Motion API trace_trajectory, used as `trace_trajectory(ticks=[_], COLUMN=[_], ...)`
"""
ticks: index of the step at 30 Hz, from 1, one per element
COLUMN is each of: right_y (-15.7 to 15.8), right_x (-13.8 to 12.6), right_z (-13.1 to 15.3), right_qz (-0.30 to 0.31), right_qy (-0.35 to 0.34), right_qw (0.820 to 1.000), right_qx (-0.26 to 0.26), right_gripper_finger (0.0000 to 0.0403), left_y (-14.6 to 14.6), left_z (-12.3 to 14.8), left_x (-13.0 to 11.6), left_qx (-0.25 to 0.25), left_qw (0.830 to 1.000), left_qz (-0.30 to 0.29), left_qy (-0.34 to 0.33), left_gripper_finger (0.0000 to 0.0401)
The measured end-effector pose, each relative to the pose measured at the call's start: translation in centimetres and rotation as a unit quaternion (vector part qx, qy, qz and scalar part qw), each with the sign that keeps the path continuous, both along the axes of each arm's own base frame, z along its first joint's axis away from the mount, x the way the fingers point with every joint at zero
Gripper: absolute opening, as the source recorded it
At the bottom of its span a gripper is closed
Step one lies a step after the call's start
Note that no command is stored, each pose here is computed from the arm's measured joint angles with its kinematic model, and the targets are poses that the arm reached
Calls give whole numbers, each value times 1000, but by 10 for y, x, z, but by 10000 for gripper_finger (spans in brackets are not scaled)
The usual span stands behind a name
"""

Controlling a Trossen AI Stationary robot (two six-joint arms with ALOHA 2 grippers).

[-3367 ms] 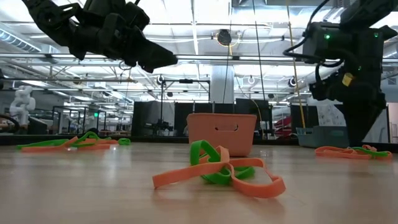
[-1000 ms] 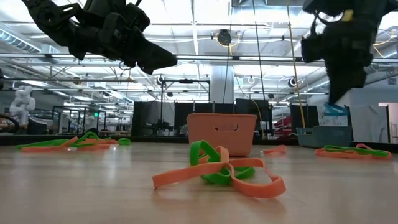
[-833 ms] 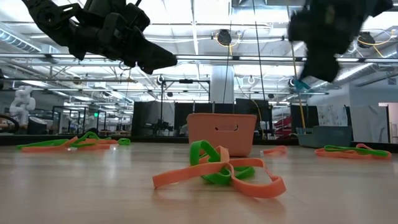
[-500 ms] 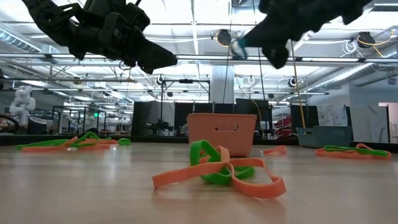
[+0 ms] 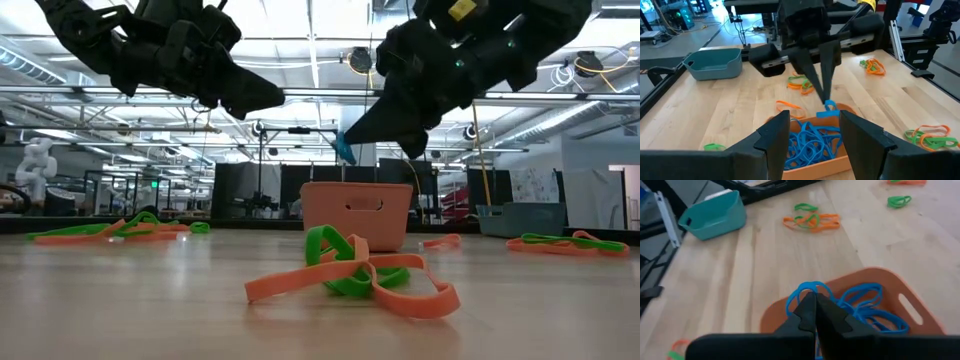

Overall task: Sort rubber bands into baskets
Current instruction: Put the blue rubber band into the orange bin, then put the orange rubber band into the green bin

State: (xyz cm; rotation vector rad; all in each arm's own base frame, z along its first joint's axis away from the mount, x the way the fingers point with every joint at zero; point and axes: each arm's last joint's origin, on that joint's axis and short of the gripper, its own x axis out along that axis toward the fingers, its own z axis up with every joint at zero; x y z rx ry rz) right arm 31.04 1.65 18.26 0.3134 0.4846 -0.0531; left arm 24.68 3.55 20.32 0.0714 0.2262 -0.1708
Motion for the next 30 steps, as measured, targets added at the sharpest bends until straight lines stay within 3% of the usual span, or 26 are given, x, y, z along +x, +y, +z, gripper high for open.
trace_trajectory(ticks=[4,14,25,30], right_y=[-1,-13,-32,-33], right_x=[1,3,1,0], right_z=[-3,0,-3,-3], right_qz=[14,65,55,73], right_qy=[2,-13,7,14], right_qw=[999,984,980,970], right_qx=[-30,-166,-194,-231], right_gripper_finger=[0,30,83,89], left_y=[0,5,24,27], left_z=[0,-21,-11,-1], left_x=[0,12,20,14], left_qx=[0,3,4,-73], left_qw=[1000,1000,1000,996], left_qz=[0,4,19,45], left_qy=[1,21,11,5], left_gripper_finger=[180,180,180,180])
